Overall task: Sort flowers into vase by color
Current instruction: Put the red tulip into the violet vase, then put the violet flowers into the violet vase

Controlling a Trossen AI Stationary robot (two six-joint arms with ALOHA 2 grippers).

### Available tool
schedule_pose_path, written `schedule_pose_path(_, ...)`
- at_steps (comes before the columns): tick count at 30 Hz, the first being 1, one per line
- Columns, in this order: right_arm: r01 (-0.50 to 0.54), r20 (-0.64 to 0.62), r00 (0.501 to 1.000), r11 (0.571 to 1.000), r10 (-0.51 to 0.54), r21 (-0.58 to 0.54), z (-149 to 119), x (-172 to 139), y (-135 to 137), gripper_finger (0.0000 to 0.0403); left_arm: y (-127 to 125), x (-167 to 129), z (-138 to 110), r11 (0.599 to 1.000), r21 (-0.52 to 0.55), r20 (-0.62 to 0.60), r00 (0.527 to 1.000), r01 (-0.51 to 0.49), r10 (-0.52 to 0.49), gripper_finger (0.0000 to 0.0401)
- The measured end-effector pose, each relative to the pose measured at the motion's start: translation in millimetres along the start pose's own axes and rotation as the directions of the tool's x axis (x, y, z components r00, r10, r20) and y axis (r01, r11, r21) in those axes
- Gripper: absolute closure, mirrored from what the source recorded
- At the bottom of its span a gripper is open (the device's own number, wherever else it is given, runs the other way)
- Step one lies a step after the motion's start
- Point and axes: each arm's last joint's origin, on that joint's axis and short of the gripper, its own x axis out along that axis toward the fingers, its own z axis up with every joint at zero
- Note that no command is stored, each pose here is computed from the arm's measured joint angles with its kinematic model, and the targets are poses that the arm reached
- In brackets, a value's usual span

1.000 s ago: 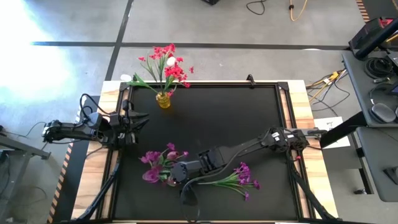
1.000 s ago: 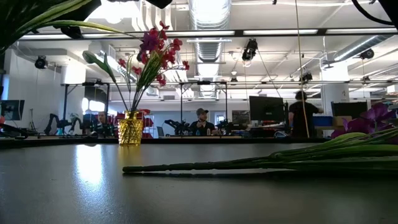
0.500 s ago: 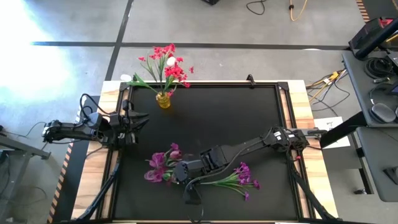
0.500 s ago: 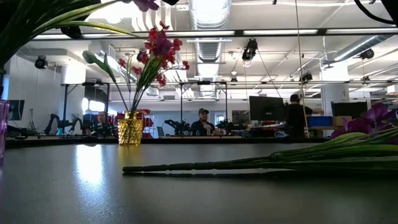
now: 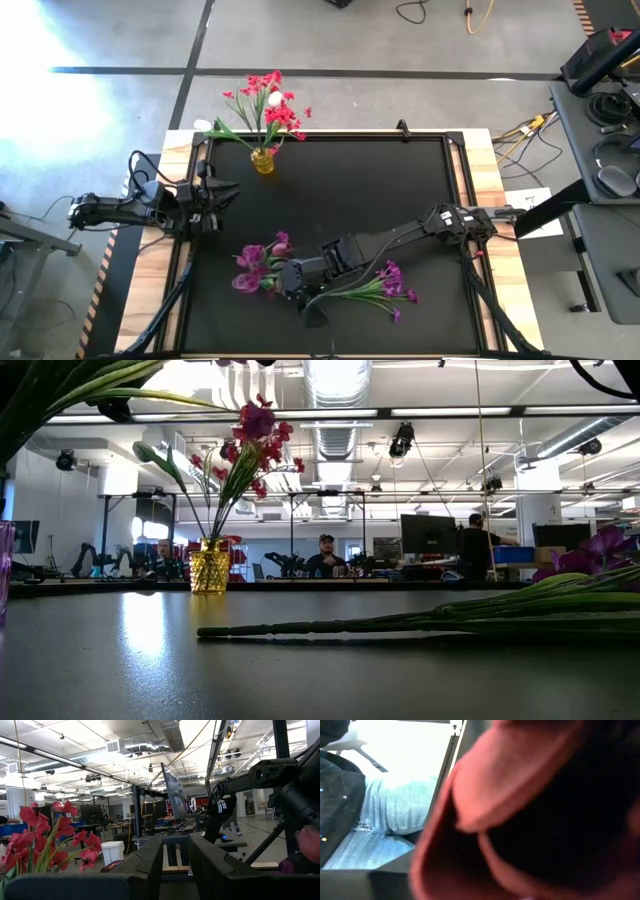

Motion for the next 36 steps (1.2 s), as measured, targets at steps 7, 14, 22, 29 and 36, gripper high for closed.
schedule_pose_path(7, -0.005, -0.001, 1.0, 1.0, 0.005, 0.01, 0, 0, 0, 0.026, 0, 0, 0, 1.0, 0.0, 0.0, 1.0, 0.0, 0.0, 0.0324)
schedule_pose_path(14, -0.003, -0.011, 1.0, 1.0, 0.003, 0.03, -1, 0, 0, 0.0297, 0, 0, 0, 1.0, 0.0, 0.0, 1.0, 0.0, 0.0, 0.0324)
schedule_pose_path(22, 0.006, -0.042, 0.999, 0.997, -0.002, 0.08, -4, 0, 0, 0.0232, 0, 0, 0, 1.0, 0.0, 0.0, 1.0, 0.0, 0.0, 0.0324)
schedule_pose_path(29, 0.0, -0.033, 0.999, 0.996, 0.003, 0.086, -3, -15, 7, 0.0191, 0, 0, 0, 1.0, 0.0, 0.0, 1.0, 0.0, 0.0, 0.0324)
schedule_pose_path(36, 0.025, -0.095, 0.995, 0.996, -0.016, 0.09, -11, -19, 18, 0.017, 0, 0, 0, 1.0, 0.0, 0.0, 1.0, 0.0, 0.0, 0.0324)
